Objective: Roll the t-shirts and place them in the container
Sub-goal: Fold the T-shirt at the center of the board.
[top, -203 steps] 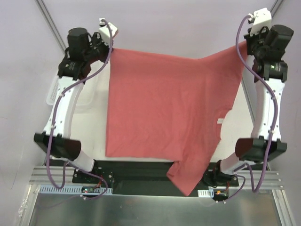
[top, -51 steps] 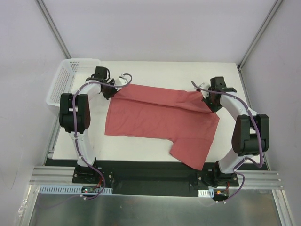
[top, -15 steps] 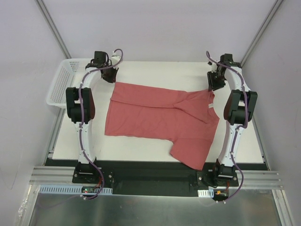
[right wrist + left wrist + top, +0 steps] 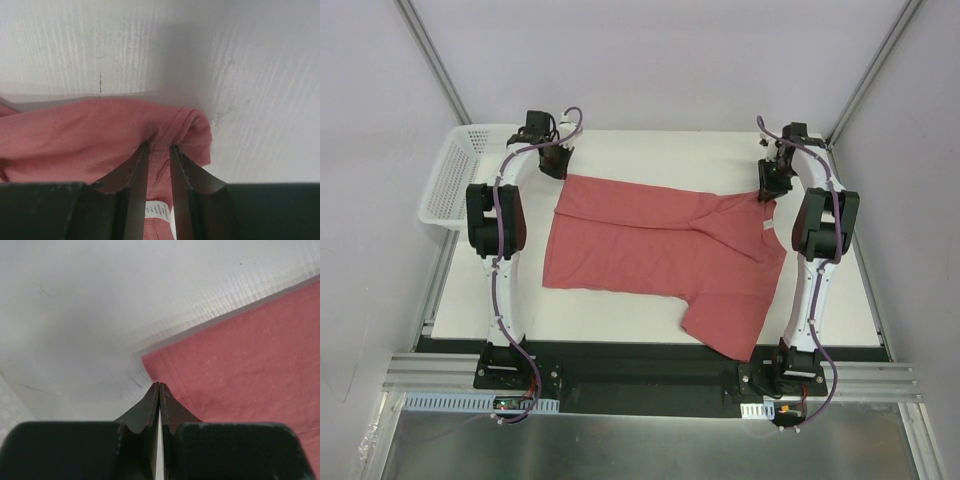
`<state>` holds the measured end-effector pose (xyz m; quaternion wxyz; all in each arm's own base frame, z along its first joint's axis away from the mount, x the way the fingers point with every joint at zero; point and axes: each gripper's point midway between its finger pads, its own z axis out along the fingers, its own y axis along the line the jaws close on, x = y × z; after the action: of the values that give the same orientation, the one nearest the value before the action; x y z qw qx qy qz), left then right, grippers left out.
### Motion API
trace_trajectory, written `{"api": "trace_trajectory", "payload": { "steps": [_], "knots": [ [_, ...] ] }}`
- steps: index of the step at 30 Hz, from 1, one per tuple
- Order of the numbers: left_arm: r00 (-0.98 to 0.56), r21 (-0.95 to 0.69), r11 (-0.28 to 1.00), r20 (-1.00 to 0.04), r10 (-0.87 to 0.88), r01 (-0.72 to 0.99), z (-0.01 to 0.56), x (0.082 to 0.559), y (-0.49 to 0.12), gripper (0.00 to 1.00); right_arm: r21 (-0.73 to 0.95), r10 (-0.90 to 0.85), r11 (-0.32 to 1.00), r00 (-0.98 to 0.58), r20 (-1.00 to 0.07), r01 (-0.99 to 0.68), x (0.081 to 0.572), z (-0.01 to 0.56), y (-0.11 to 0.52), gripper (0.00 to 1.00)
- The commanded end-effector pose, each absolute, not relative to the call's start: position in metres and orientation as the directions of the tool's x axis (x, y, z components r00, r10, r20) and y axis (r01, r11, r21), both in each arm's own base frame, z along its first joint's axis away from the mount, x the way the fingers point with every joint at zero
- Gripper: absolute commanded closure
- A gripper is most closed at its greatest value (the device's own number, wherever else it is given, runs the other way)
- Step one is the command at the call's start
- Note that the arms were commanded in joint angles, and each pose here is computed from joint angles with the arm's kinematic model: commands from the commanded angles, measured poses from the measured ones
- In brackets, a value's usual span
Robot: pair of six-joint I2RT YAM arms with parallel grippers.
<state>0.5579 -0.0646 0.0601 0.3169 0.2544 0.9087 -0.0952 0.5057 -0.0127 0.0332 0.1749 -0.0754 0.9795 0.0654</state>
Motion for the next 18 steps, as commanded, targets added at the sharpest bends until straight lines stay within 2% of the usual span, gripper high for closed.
{"api": "trace_trajectory", "payload": {
  "steps": [1,13,18],
  "knots": [
    [-0.718,0.005,0.886,-0.584,0.379,0.463,0.053,0.555,-0.056,1.00,0.100,-0.064,0.989,-0.931,-0.359,-0.107,0.511,0.041,-0.019,0.76],
    [-0.800,0.045,0.939,-0.510,0.315,0.342,0.035,0.538,-0.036,1.00,0.029,-0.059,0.997,-0.933,-0.354,-0.073,0.515,0.034,-0.040,0.79],
    [-0.768,0.010,0.944,-0.579,0.274,0.329,0.069,0.548,-0.047,1.00,0.000,-0.080,0.996,-0.930,-0.360,-0.086,0.513,0.042,-0.044,0.73]
  ]
}}
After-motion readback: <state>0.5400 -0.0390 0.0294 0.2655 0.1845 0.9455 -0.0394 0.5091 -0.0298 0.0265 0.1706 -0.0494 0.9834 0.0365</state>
